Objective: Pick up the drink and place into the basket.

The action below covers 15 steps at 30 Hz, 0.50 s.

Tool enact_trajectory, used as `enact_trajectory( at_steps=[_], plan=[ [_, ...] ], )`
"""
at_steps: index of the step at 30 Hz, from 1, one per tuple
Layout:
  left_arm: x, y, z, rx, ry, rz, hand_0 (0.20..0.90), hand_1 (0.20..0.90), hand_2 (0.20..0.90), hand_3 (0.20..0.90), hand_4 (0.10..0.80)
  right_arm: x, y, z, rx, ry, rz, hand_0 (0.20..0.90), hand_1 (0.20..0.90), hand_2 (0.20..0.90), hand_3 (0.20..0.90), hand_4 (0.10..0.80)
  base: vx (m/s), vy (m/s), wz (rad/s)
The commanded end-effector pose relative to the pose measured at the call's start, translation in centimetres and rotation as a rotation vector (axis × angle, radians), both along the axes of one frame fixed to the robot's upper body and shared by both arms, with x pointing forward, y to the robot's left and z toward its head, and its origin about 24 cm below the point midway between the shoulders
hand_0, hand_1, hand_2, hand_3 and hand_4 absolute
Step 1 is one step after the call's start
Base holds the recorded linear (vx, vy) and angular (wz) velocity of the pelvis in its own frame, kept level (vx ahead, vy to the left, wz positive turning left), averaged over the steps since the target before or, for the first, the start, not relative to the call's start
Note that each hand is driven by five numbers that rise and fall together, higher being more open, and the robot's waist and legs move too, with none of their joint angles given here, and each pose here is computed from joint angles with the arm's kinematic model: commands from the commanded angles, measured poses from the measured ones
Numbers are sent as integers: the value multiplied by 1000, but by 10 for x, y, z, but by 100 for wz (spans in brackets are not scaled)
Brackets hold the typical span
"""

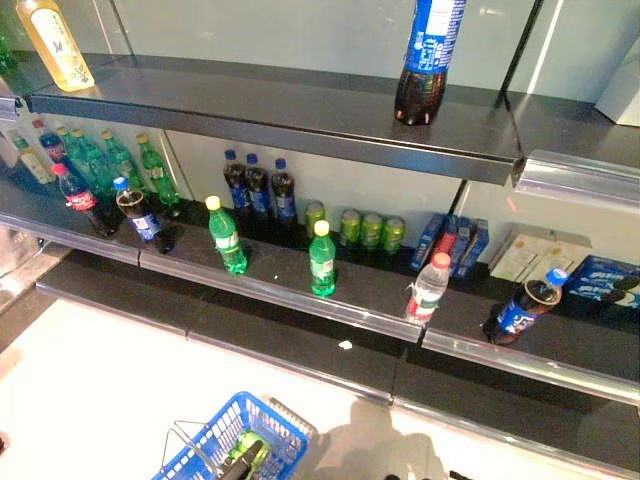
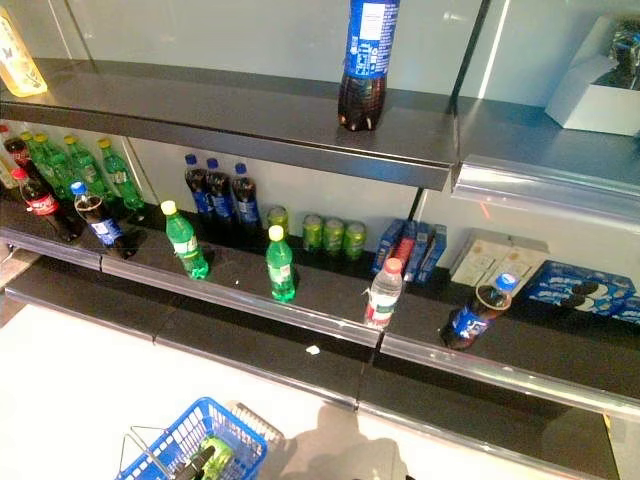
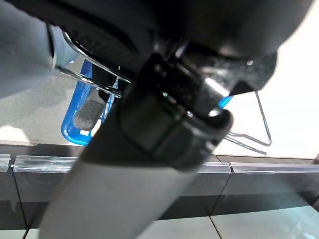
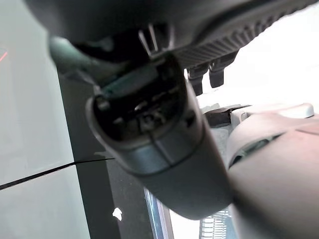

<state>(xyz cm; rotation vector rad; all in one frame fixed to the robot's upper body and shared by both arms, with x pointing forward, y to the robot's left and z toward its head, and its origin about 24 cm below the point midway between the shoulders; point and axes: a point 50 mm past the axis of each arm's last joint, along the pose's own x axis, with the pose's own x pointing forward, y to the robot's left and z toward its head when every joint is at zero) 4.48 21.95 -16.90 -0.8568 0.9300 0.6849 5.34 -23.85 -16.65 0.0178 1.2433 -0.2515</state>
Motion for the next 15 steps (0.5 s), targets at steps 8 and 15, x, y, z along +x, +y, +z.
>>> enact_trajectory(
  at_steps=[8, 15],
  plan=[
    [29, 4, 8, 18, -177, -75, 300, 300, 300, 200, 100, 11, 6, -1, 13, -12, 21, 900, 900, 900, 900, 800, 0, 0, 0],
    [30, 6, 9, 23, -166, -81, 300, 300, 300, 200, 100, 21, 3, 4, -76, -84, 114, 900, 900, 900, 900, 800, 0, 0, 0]
  ],
)
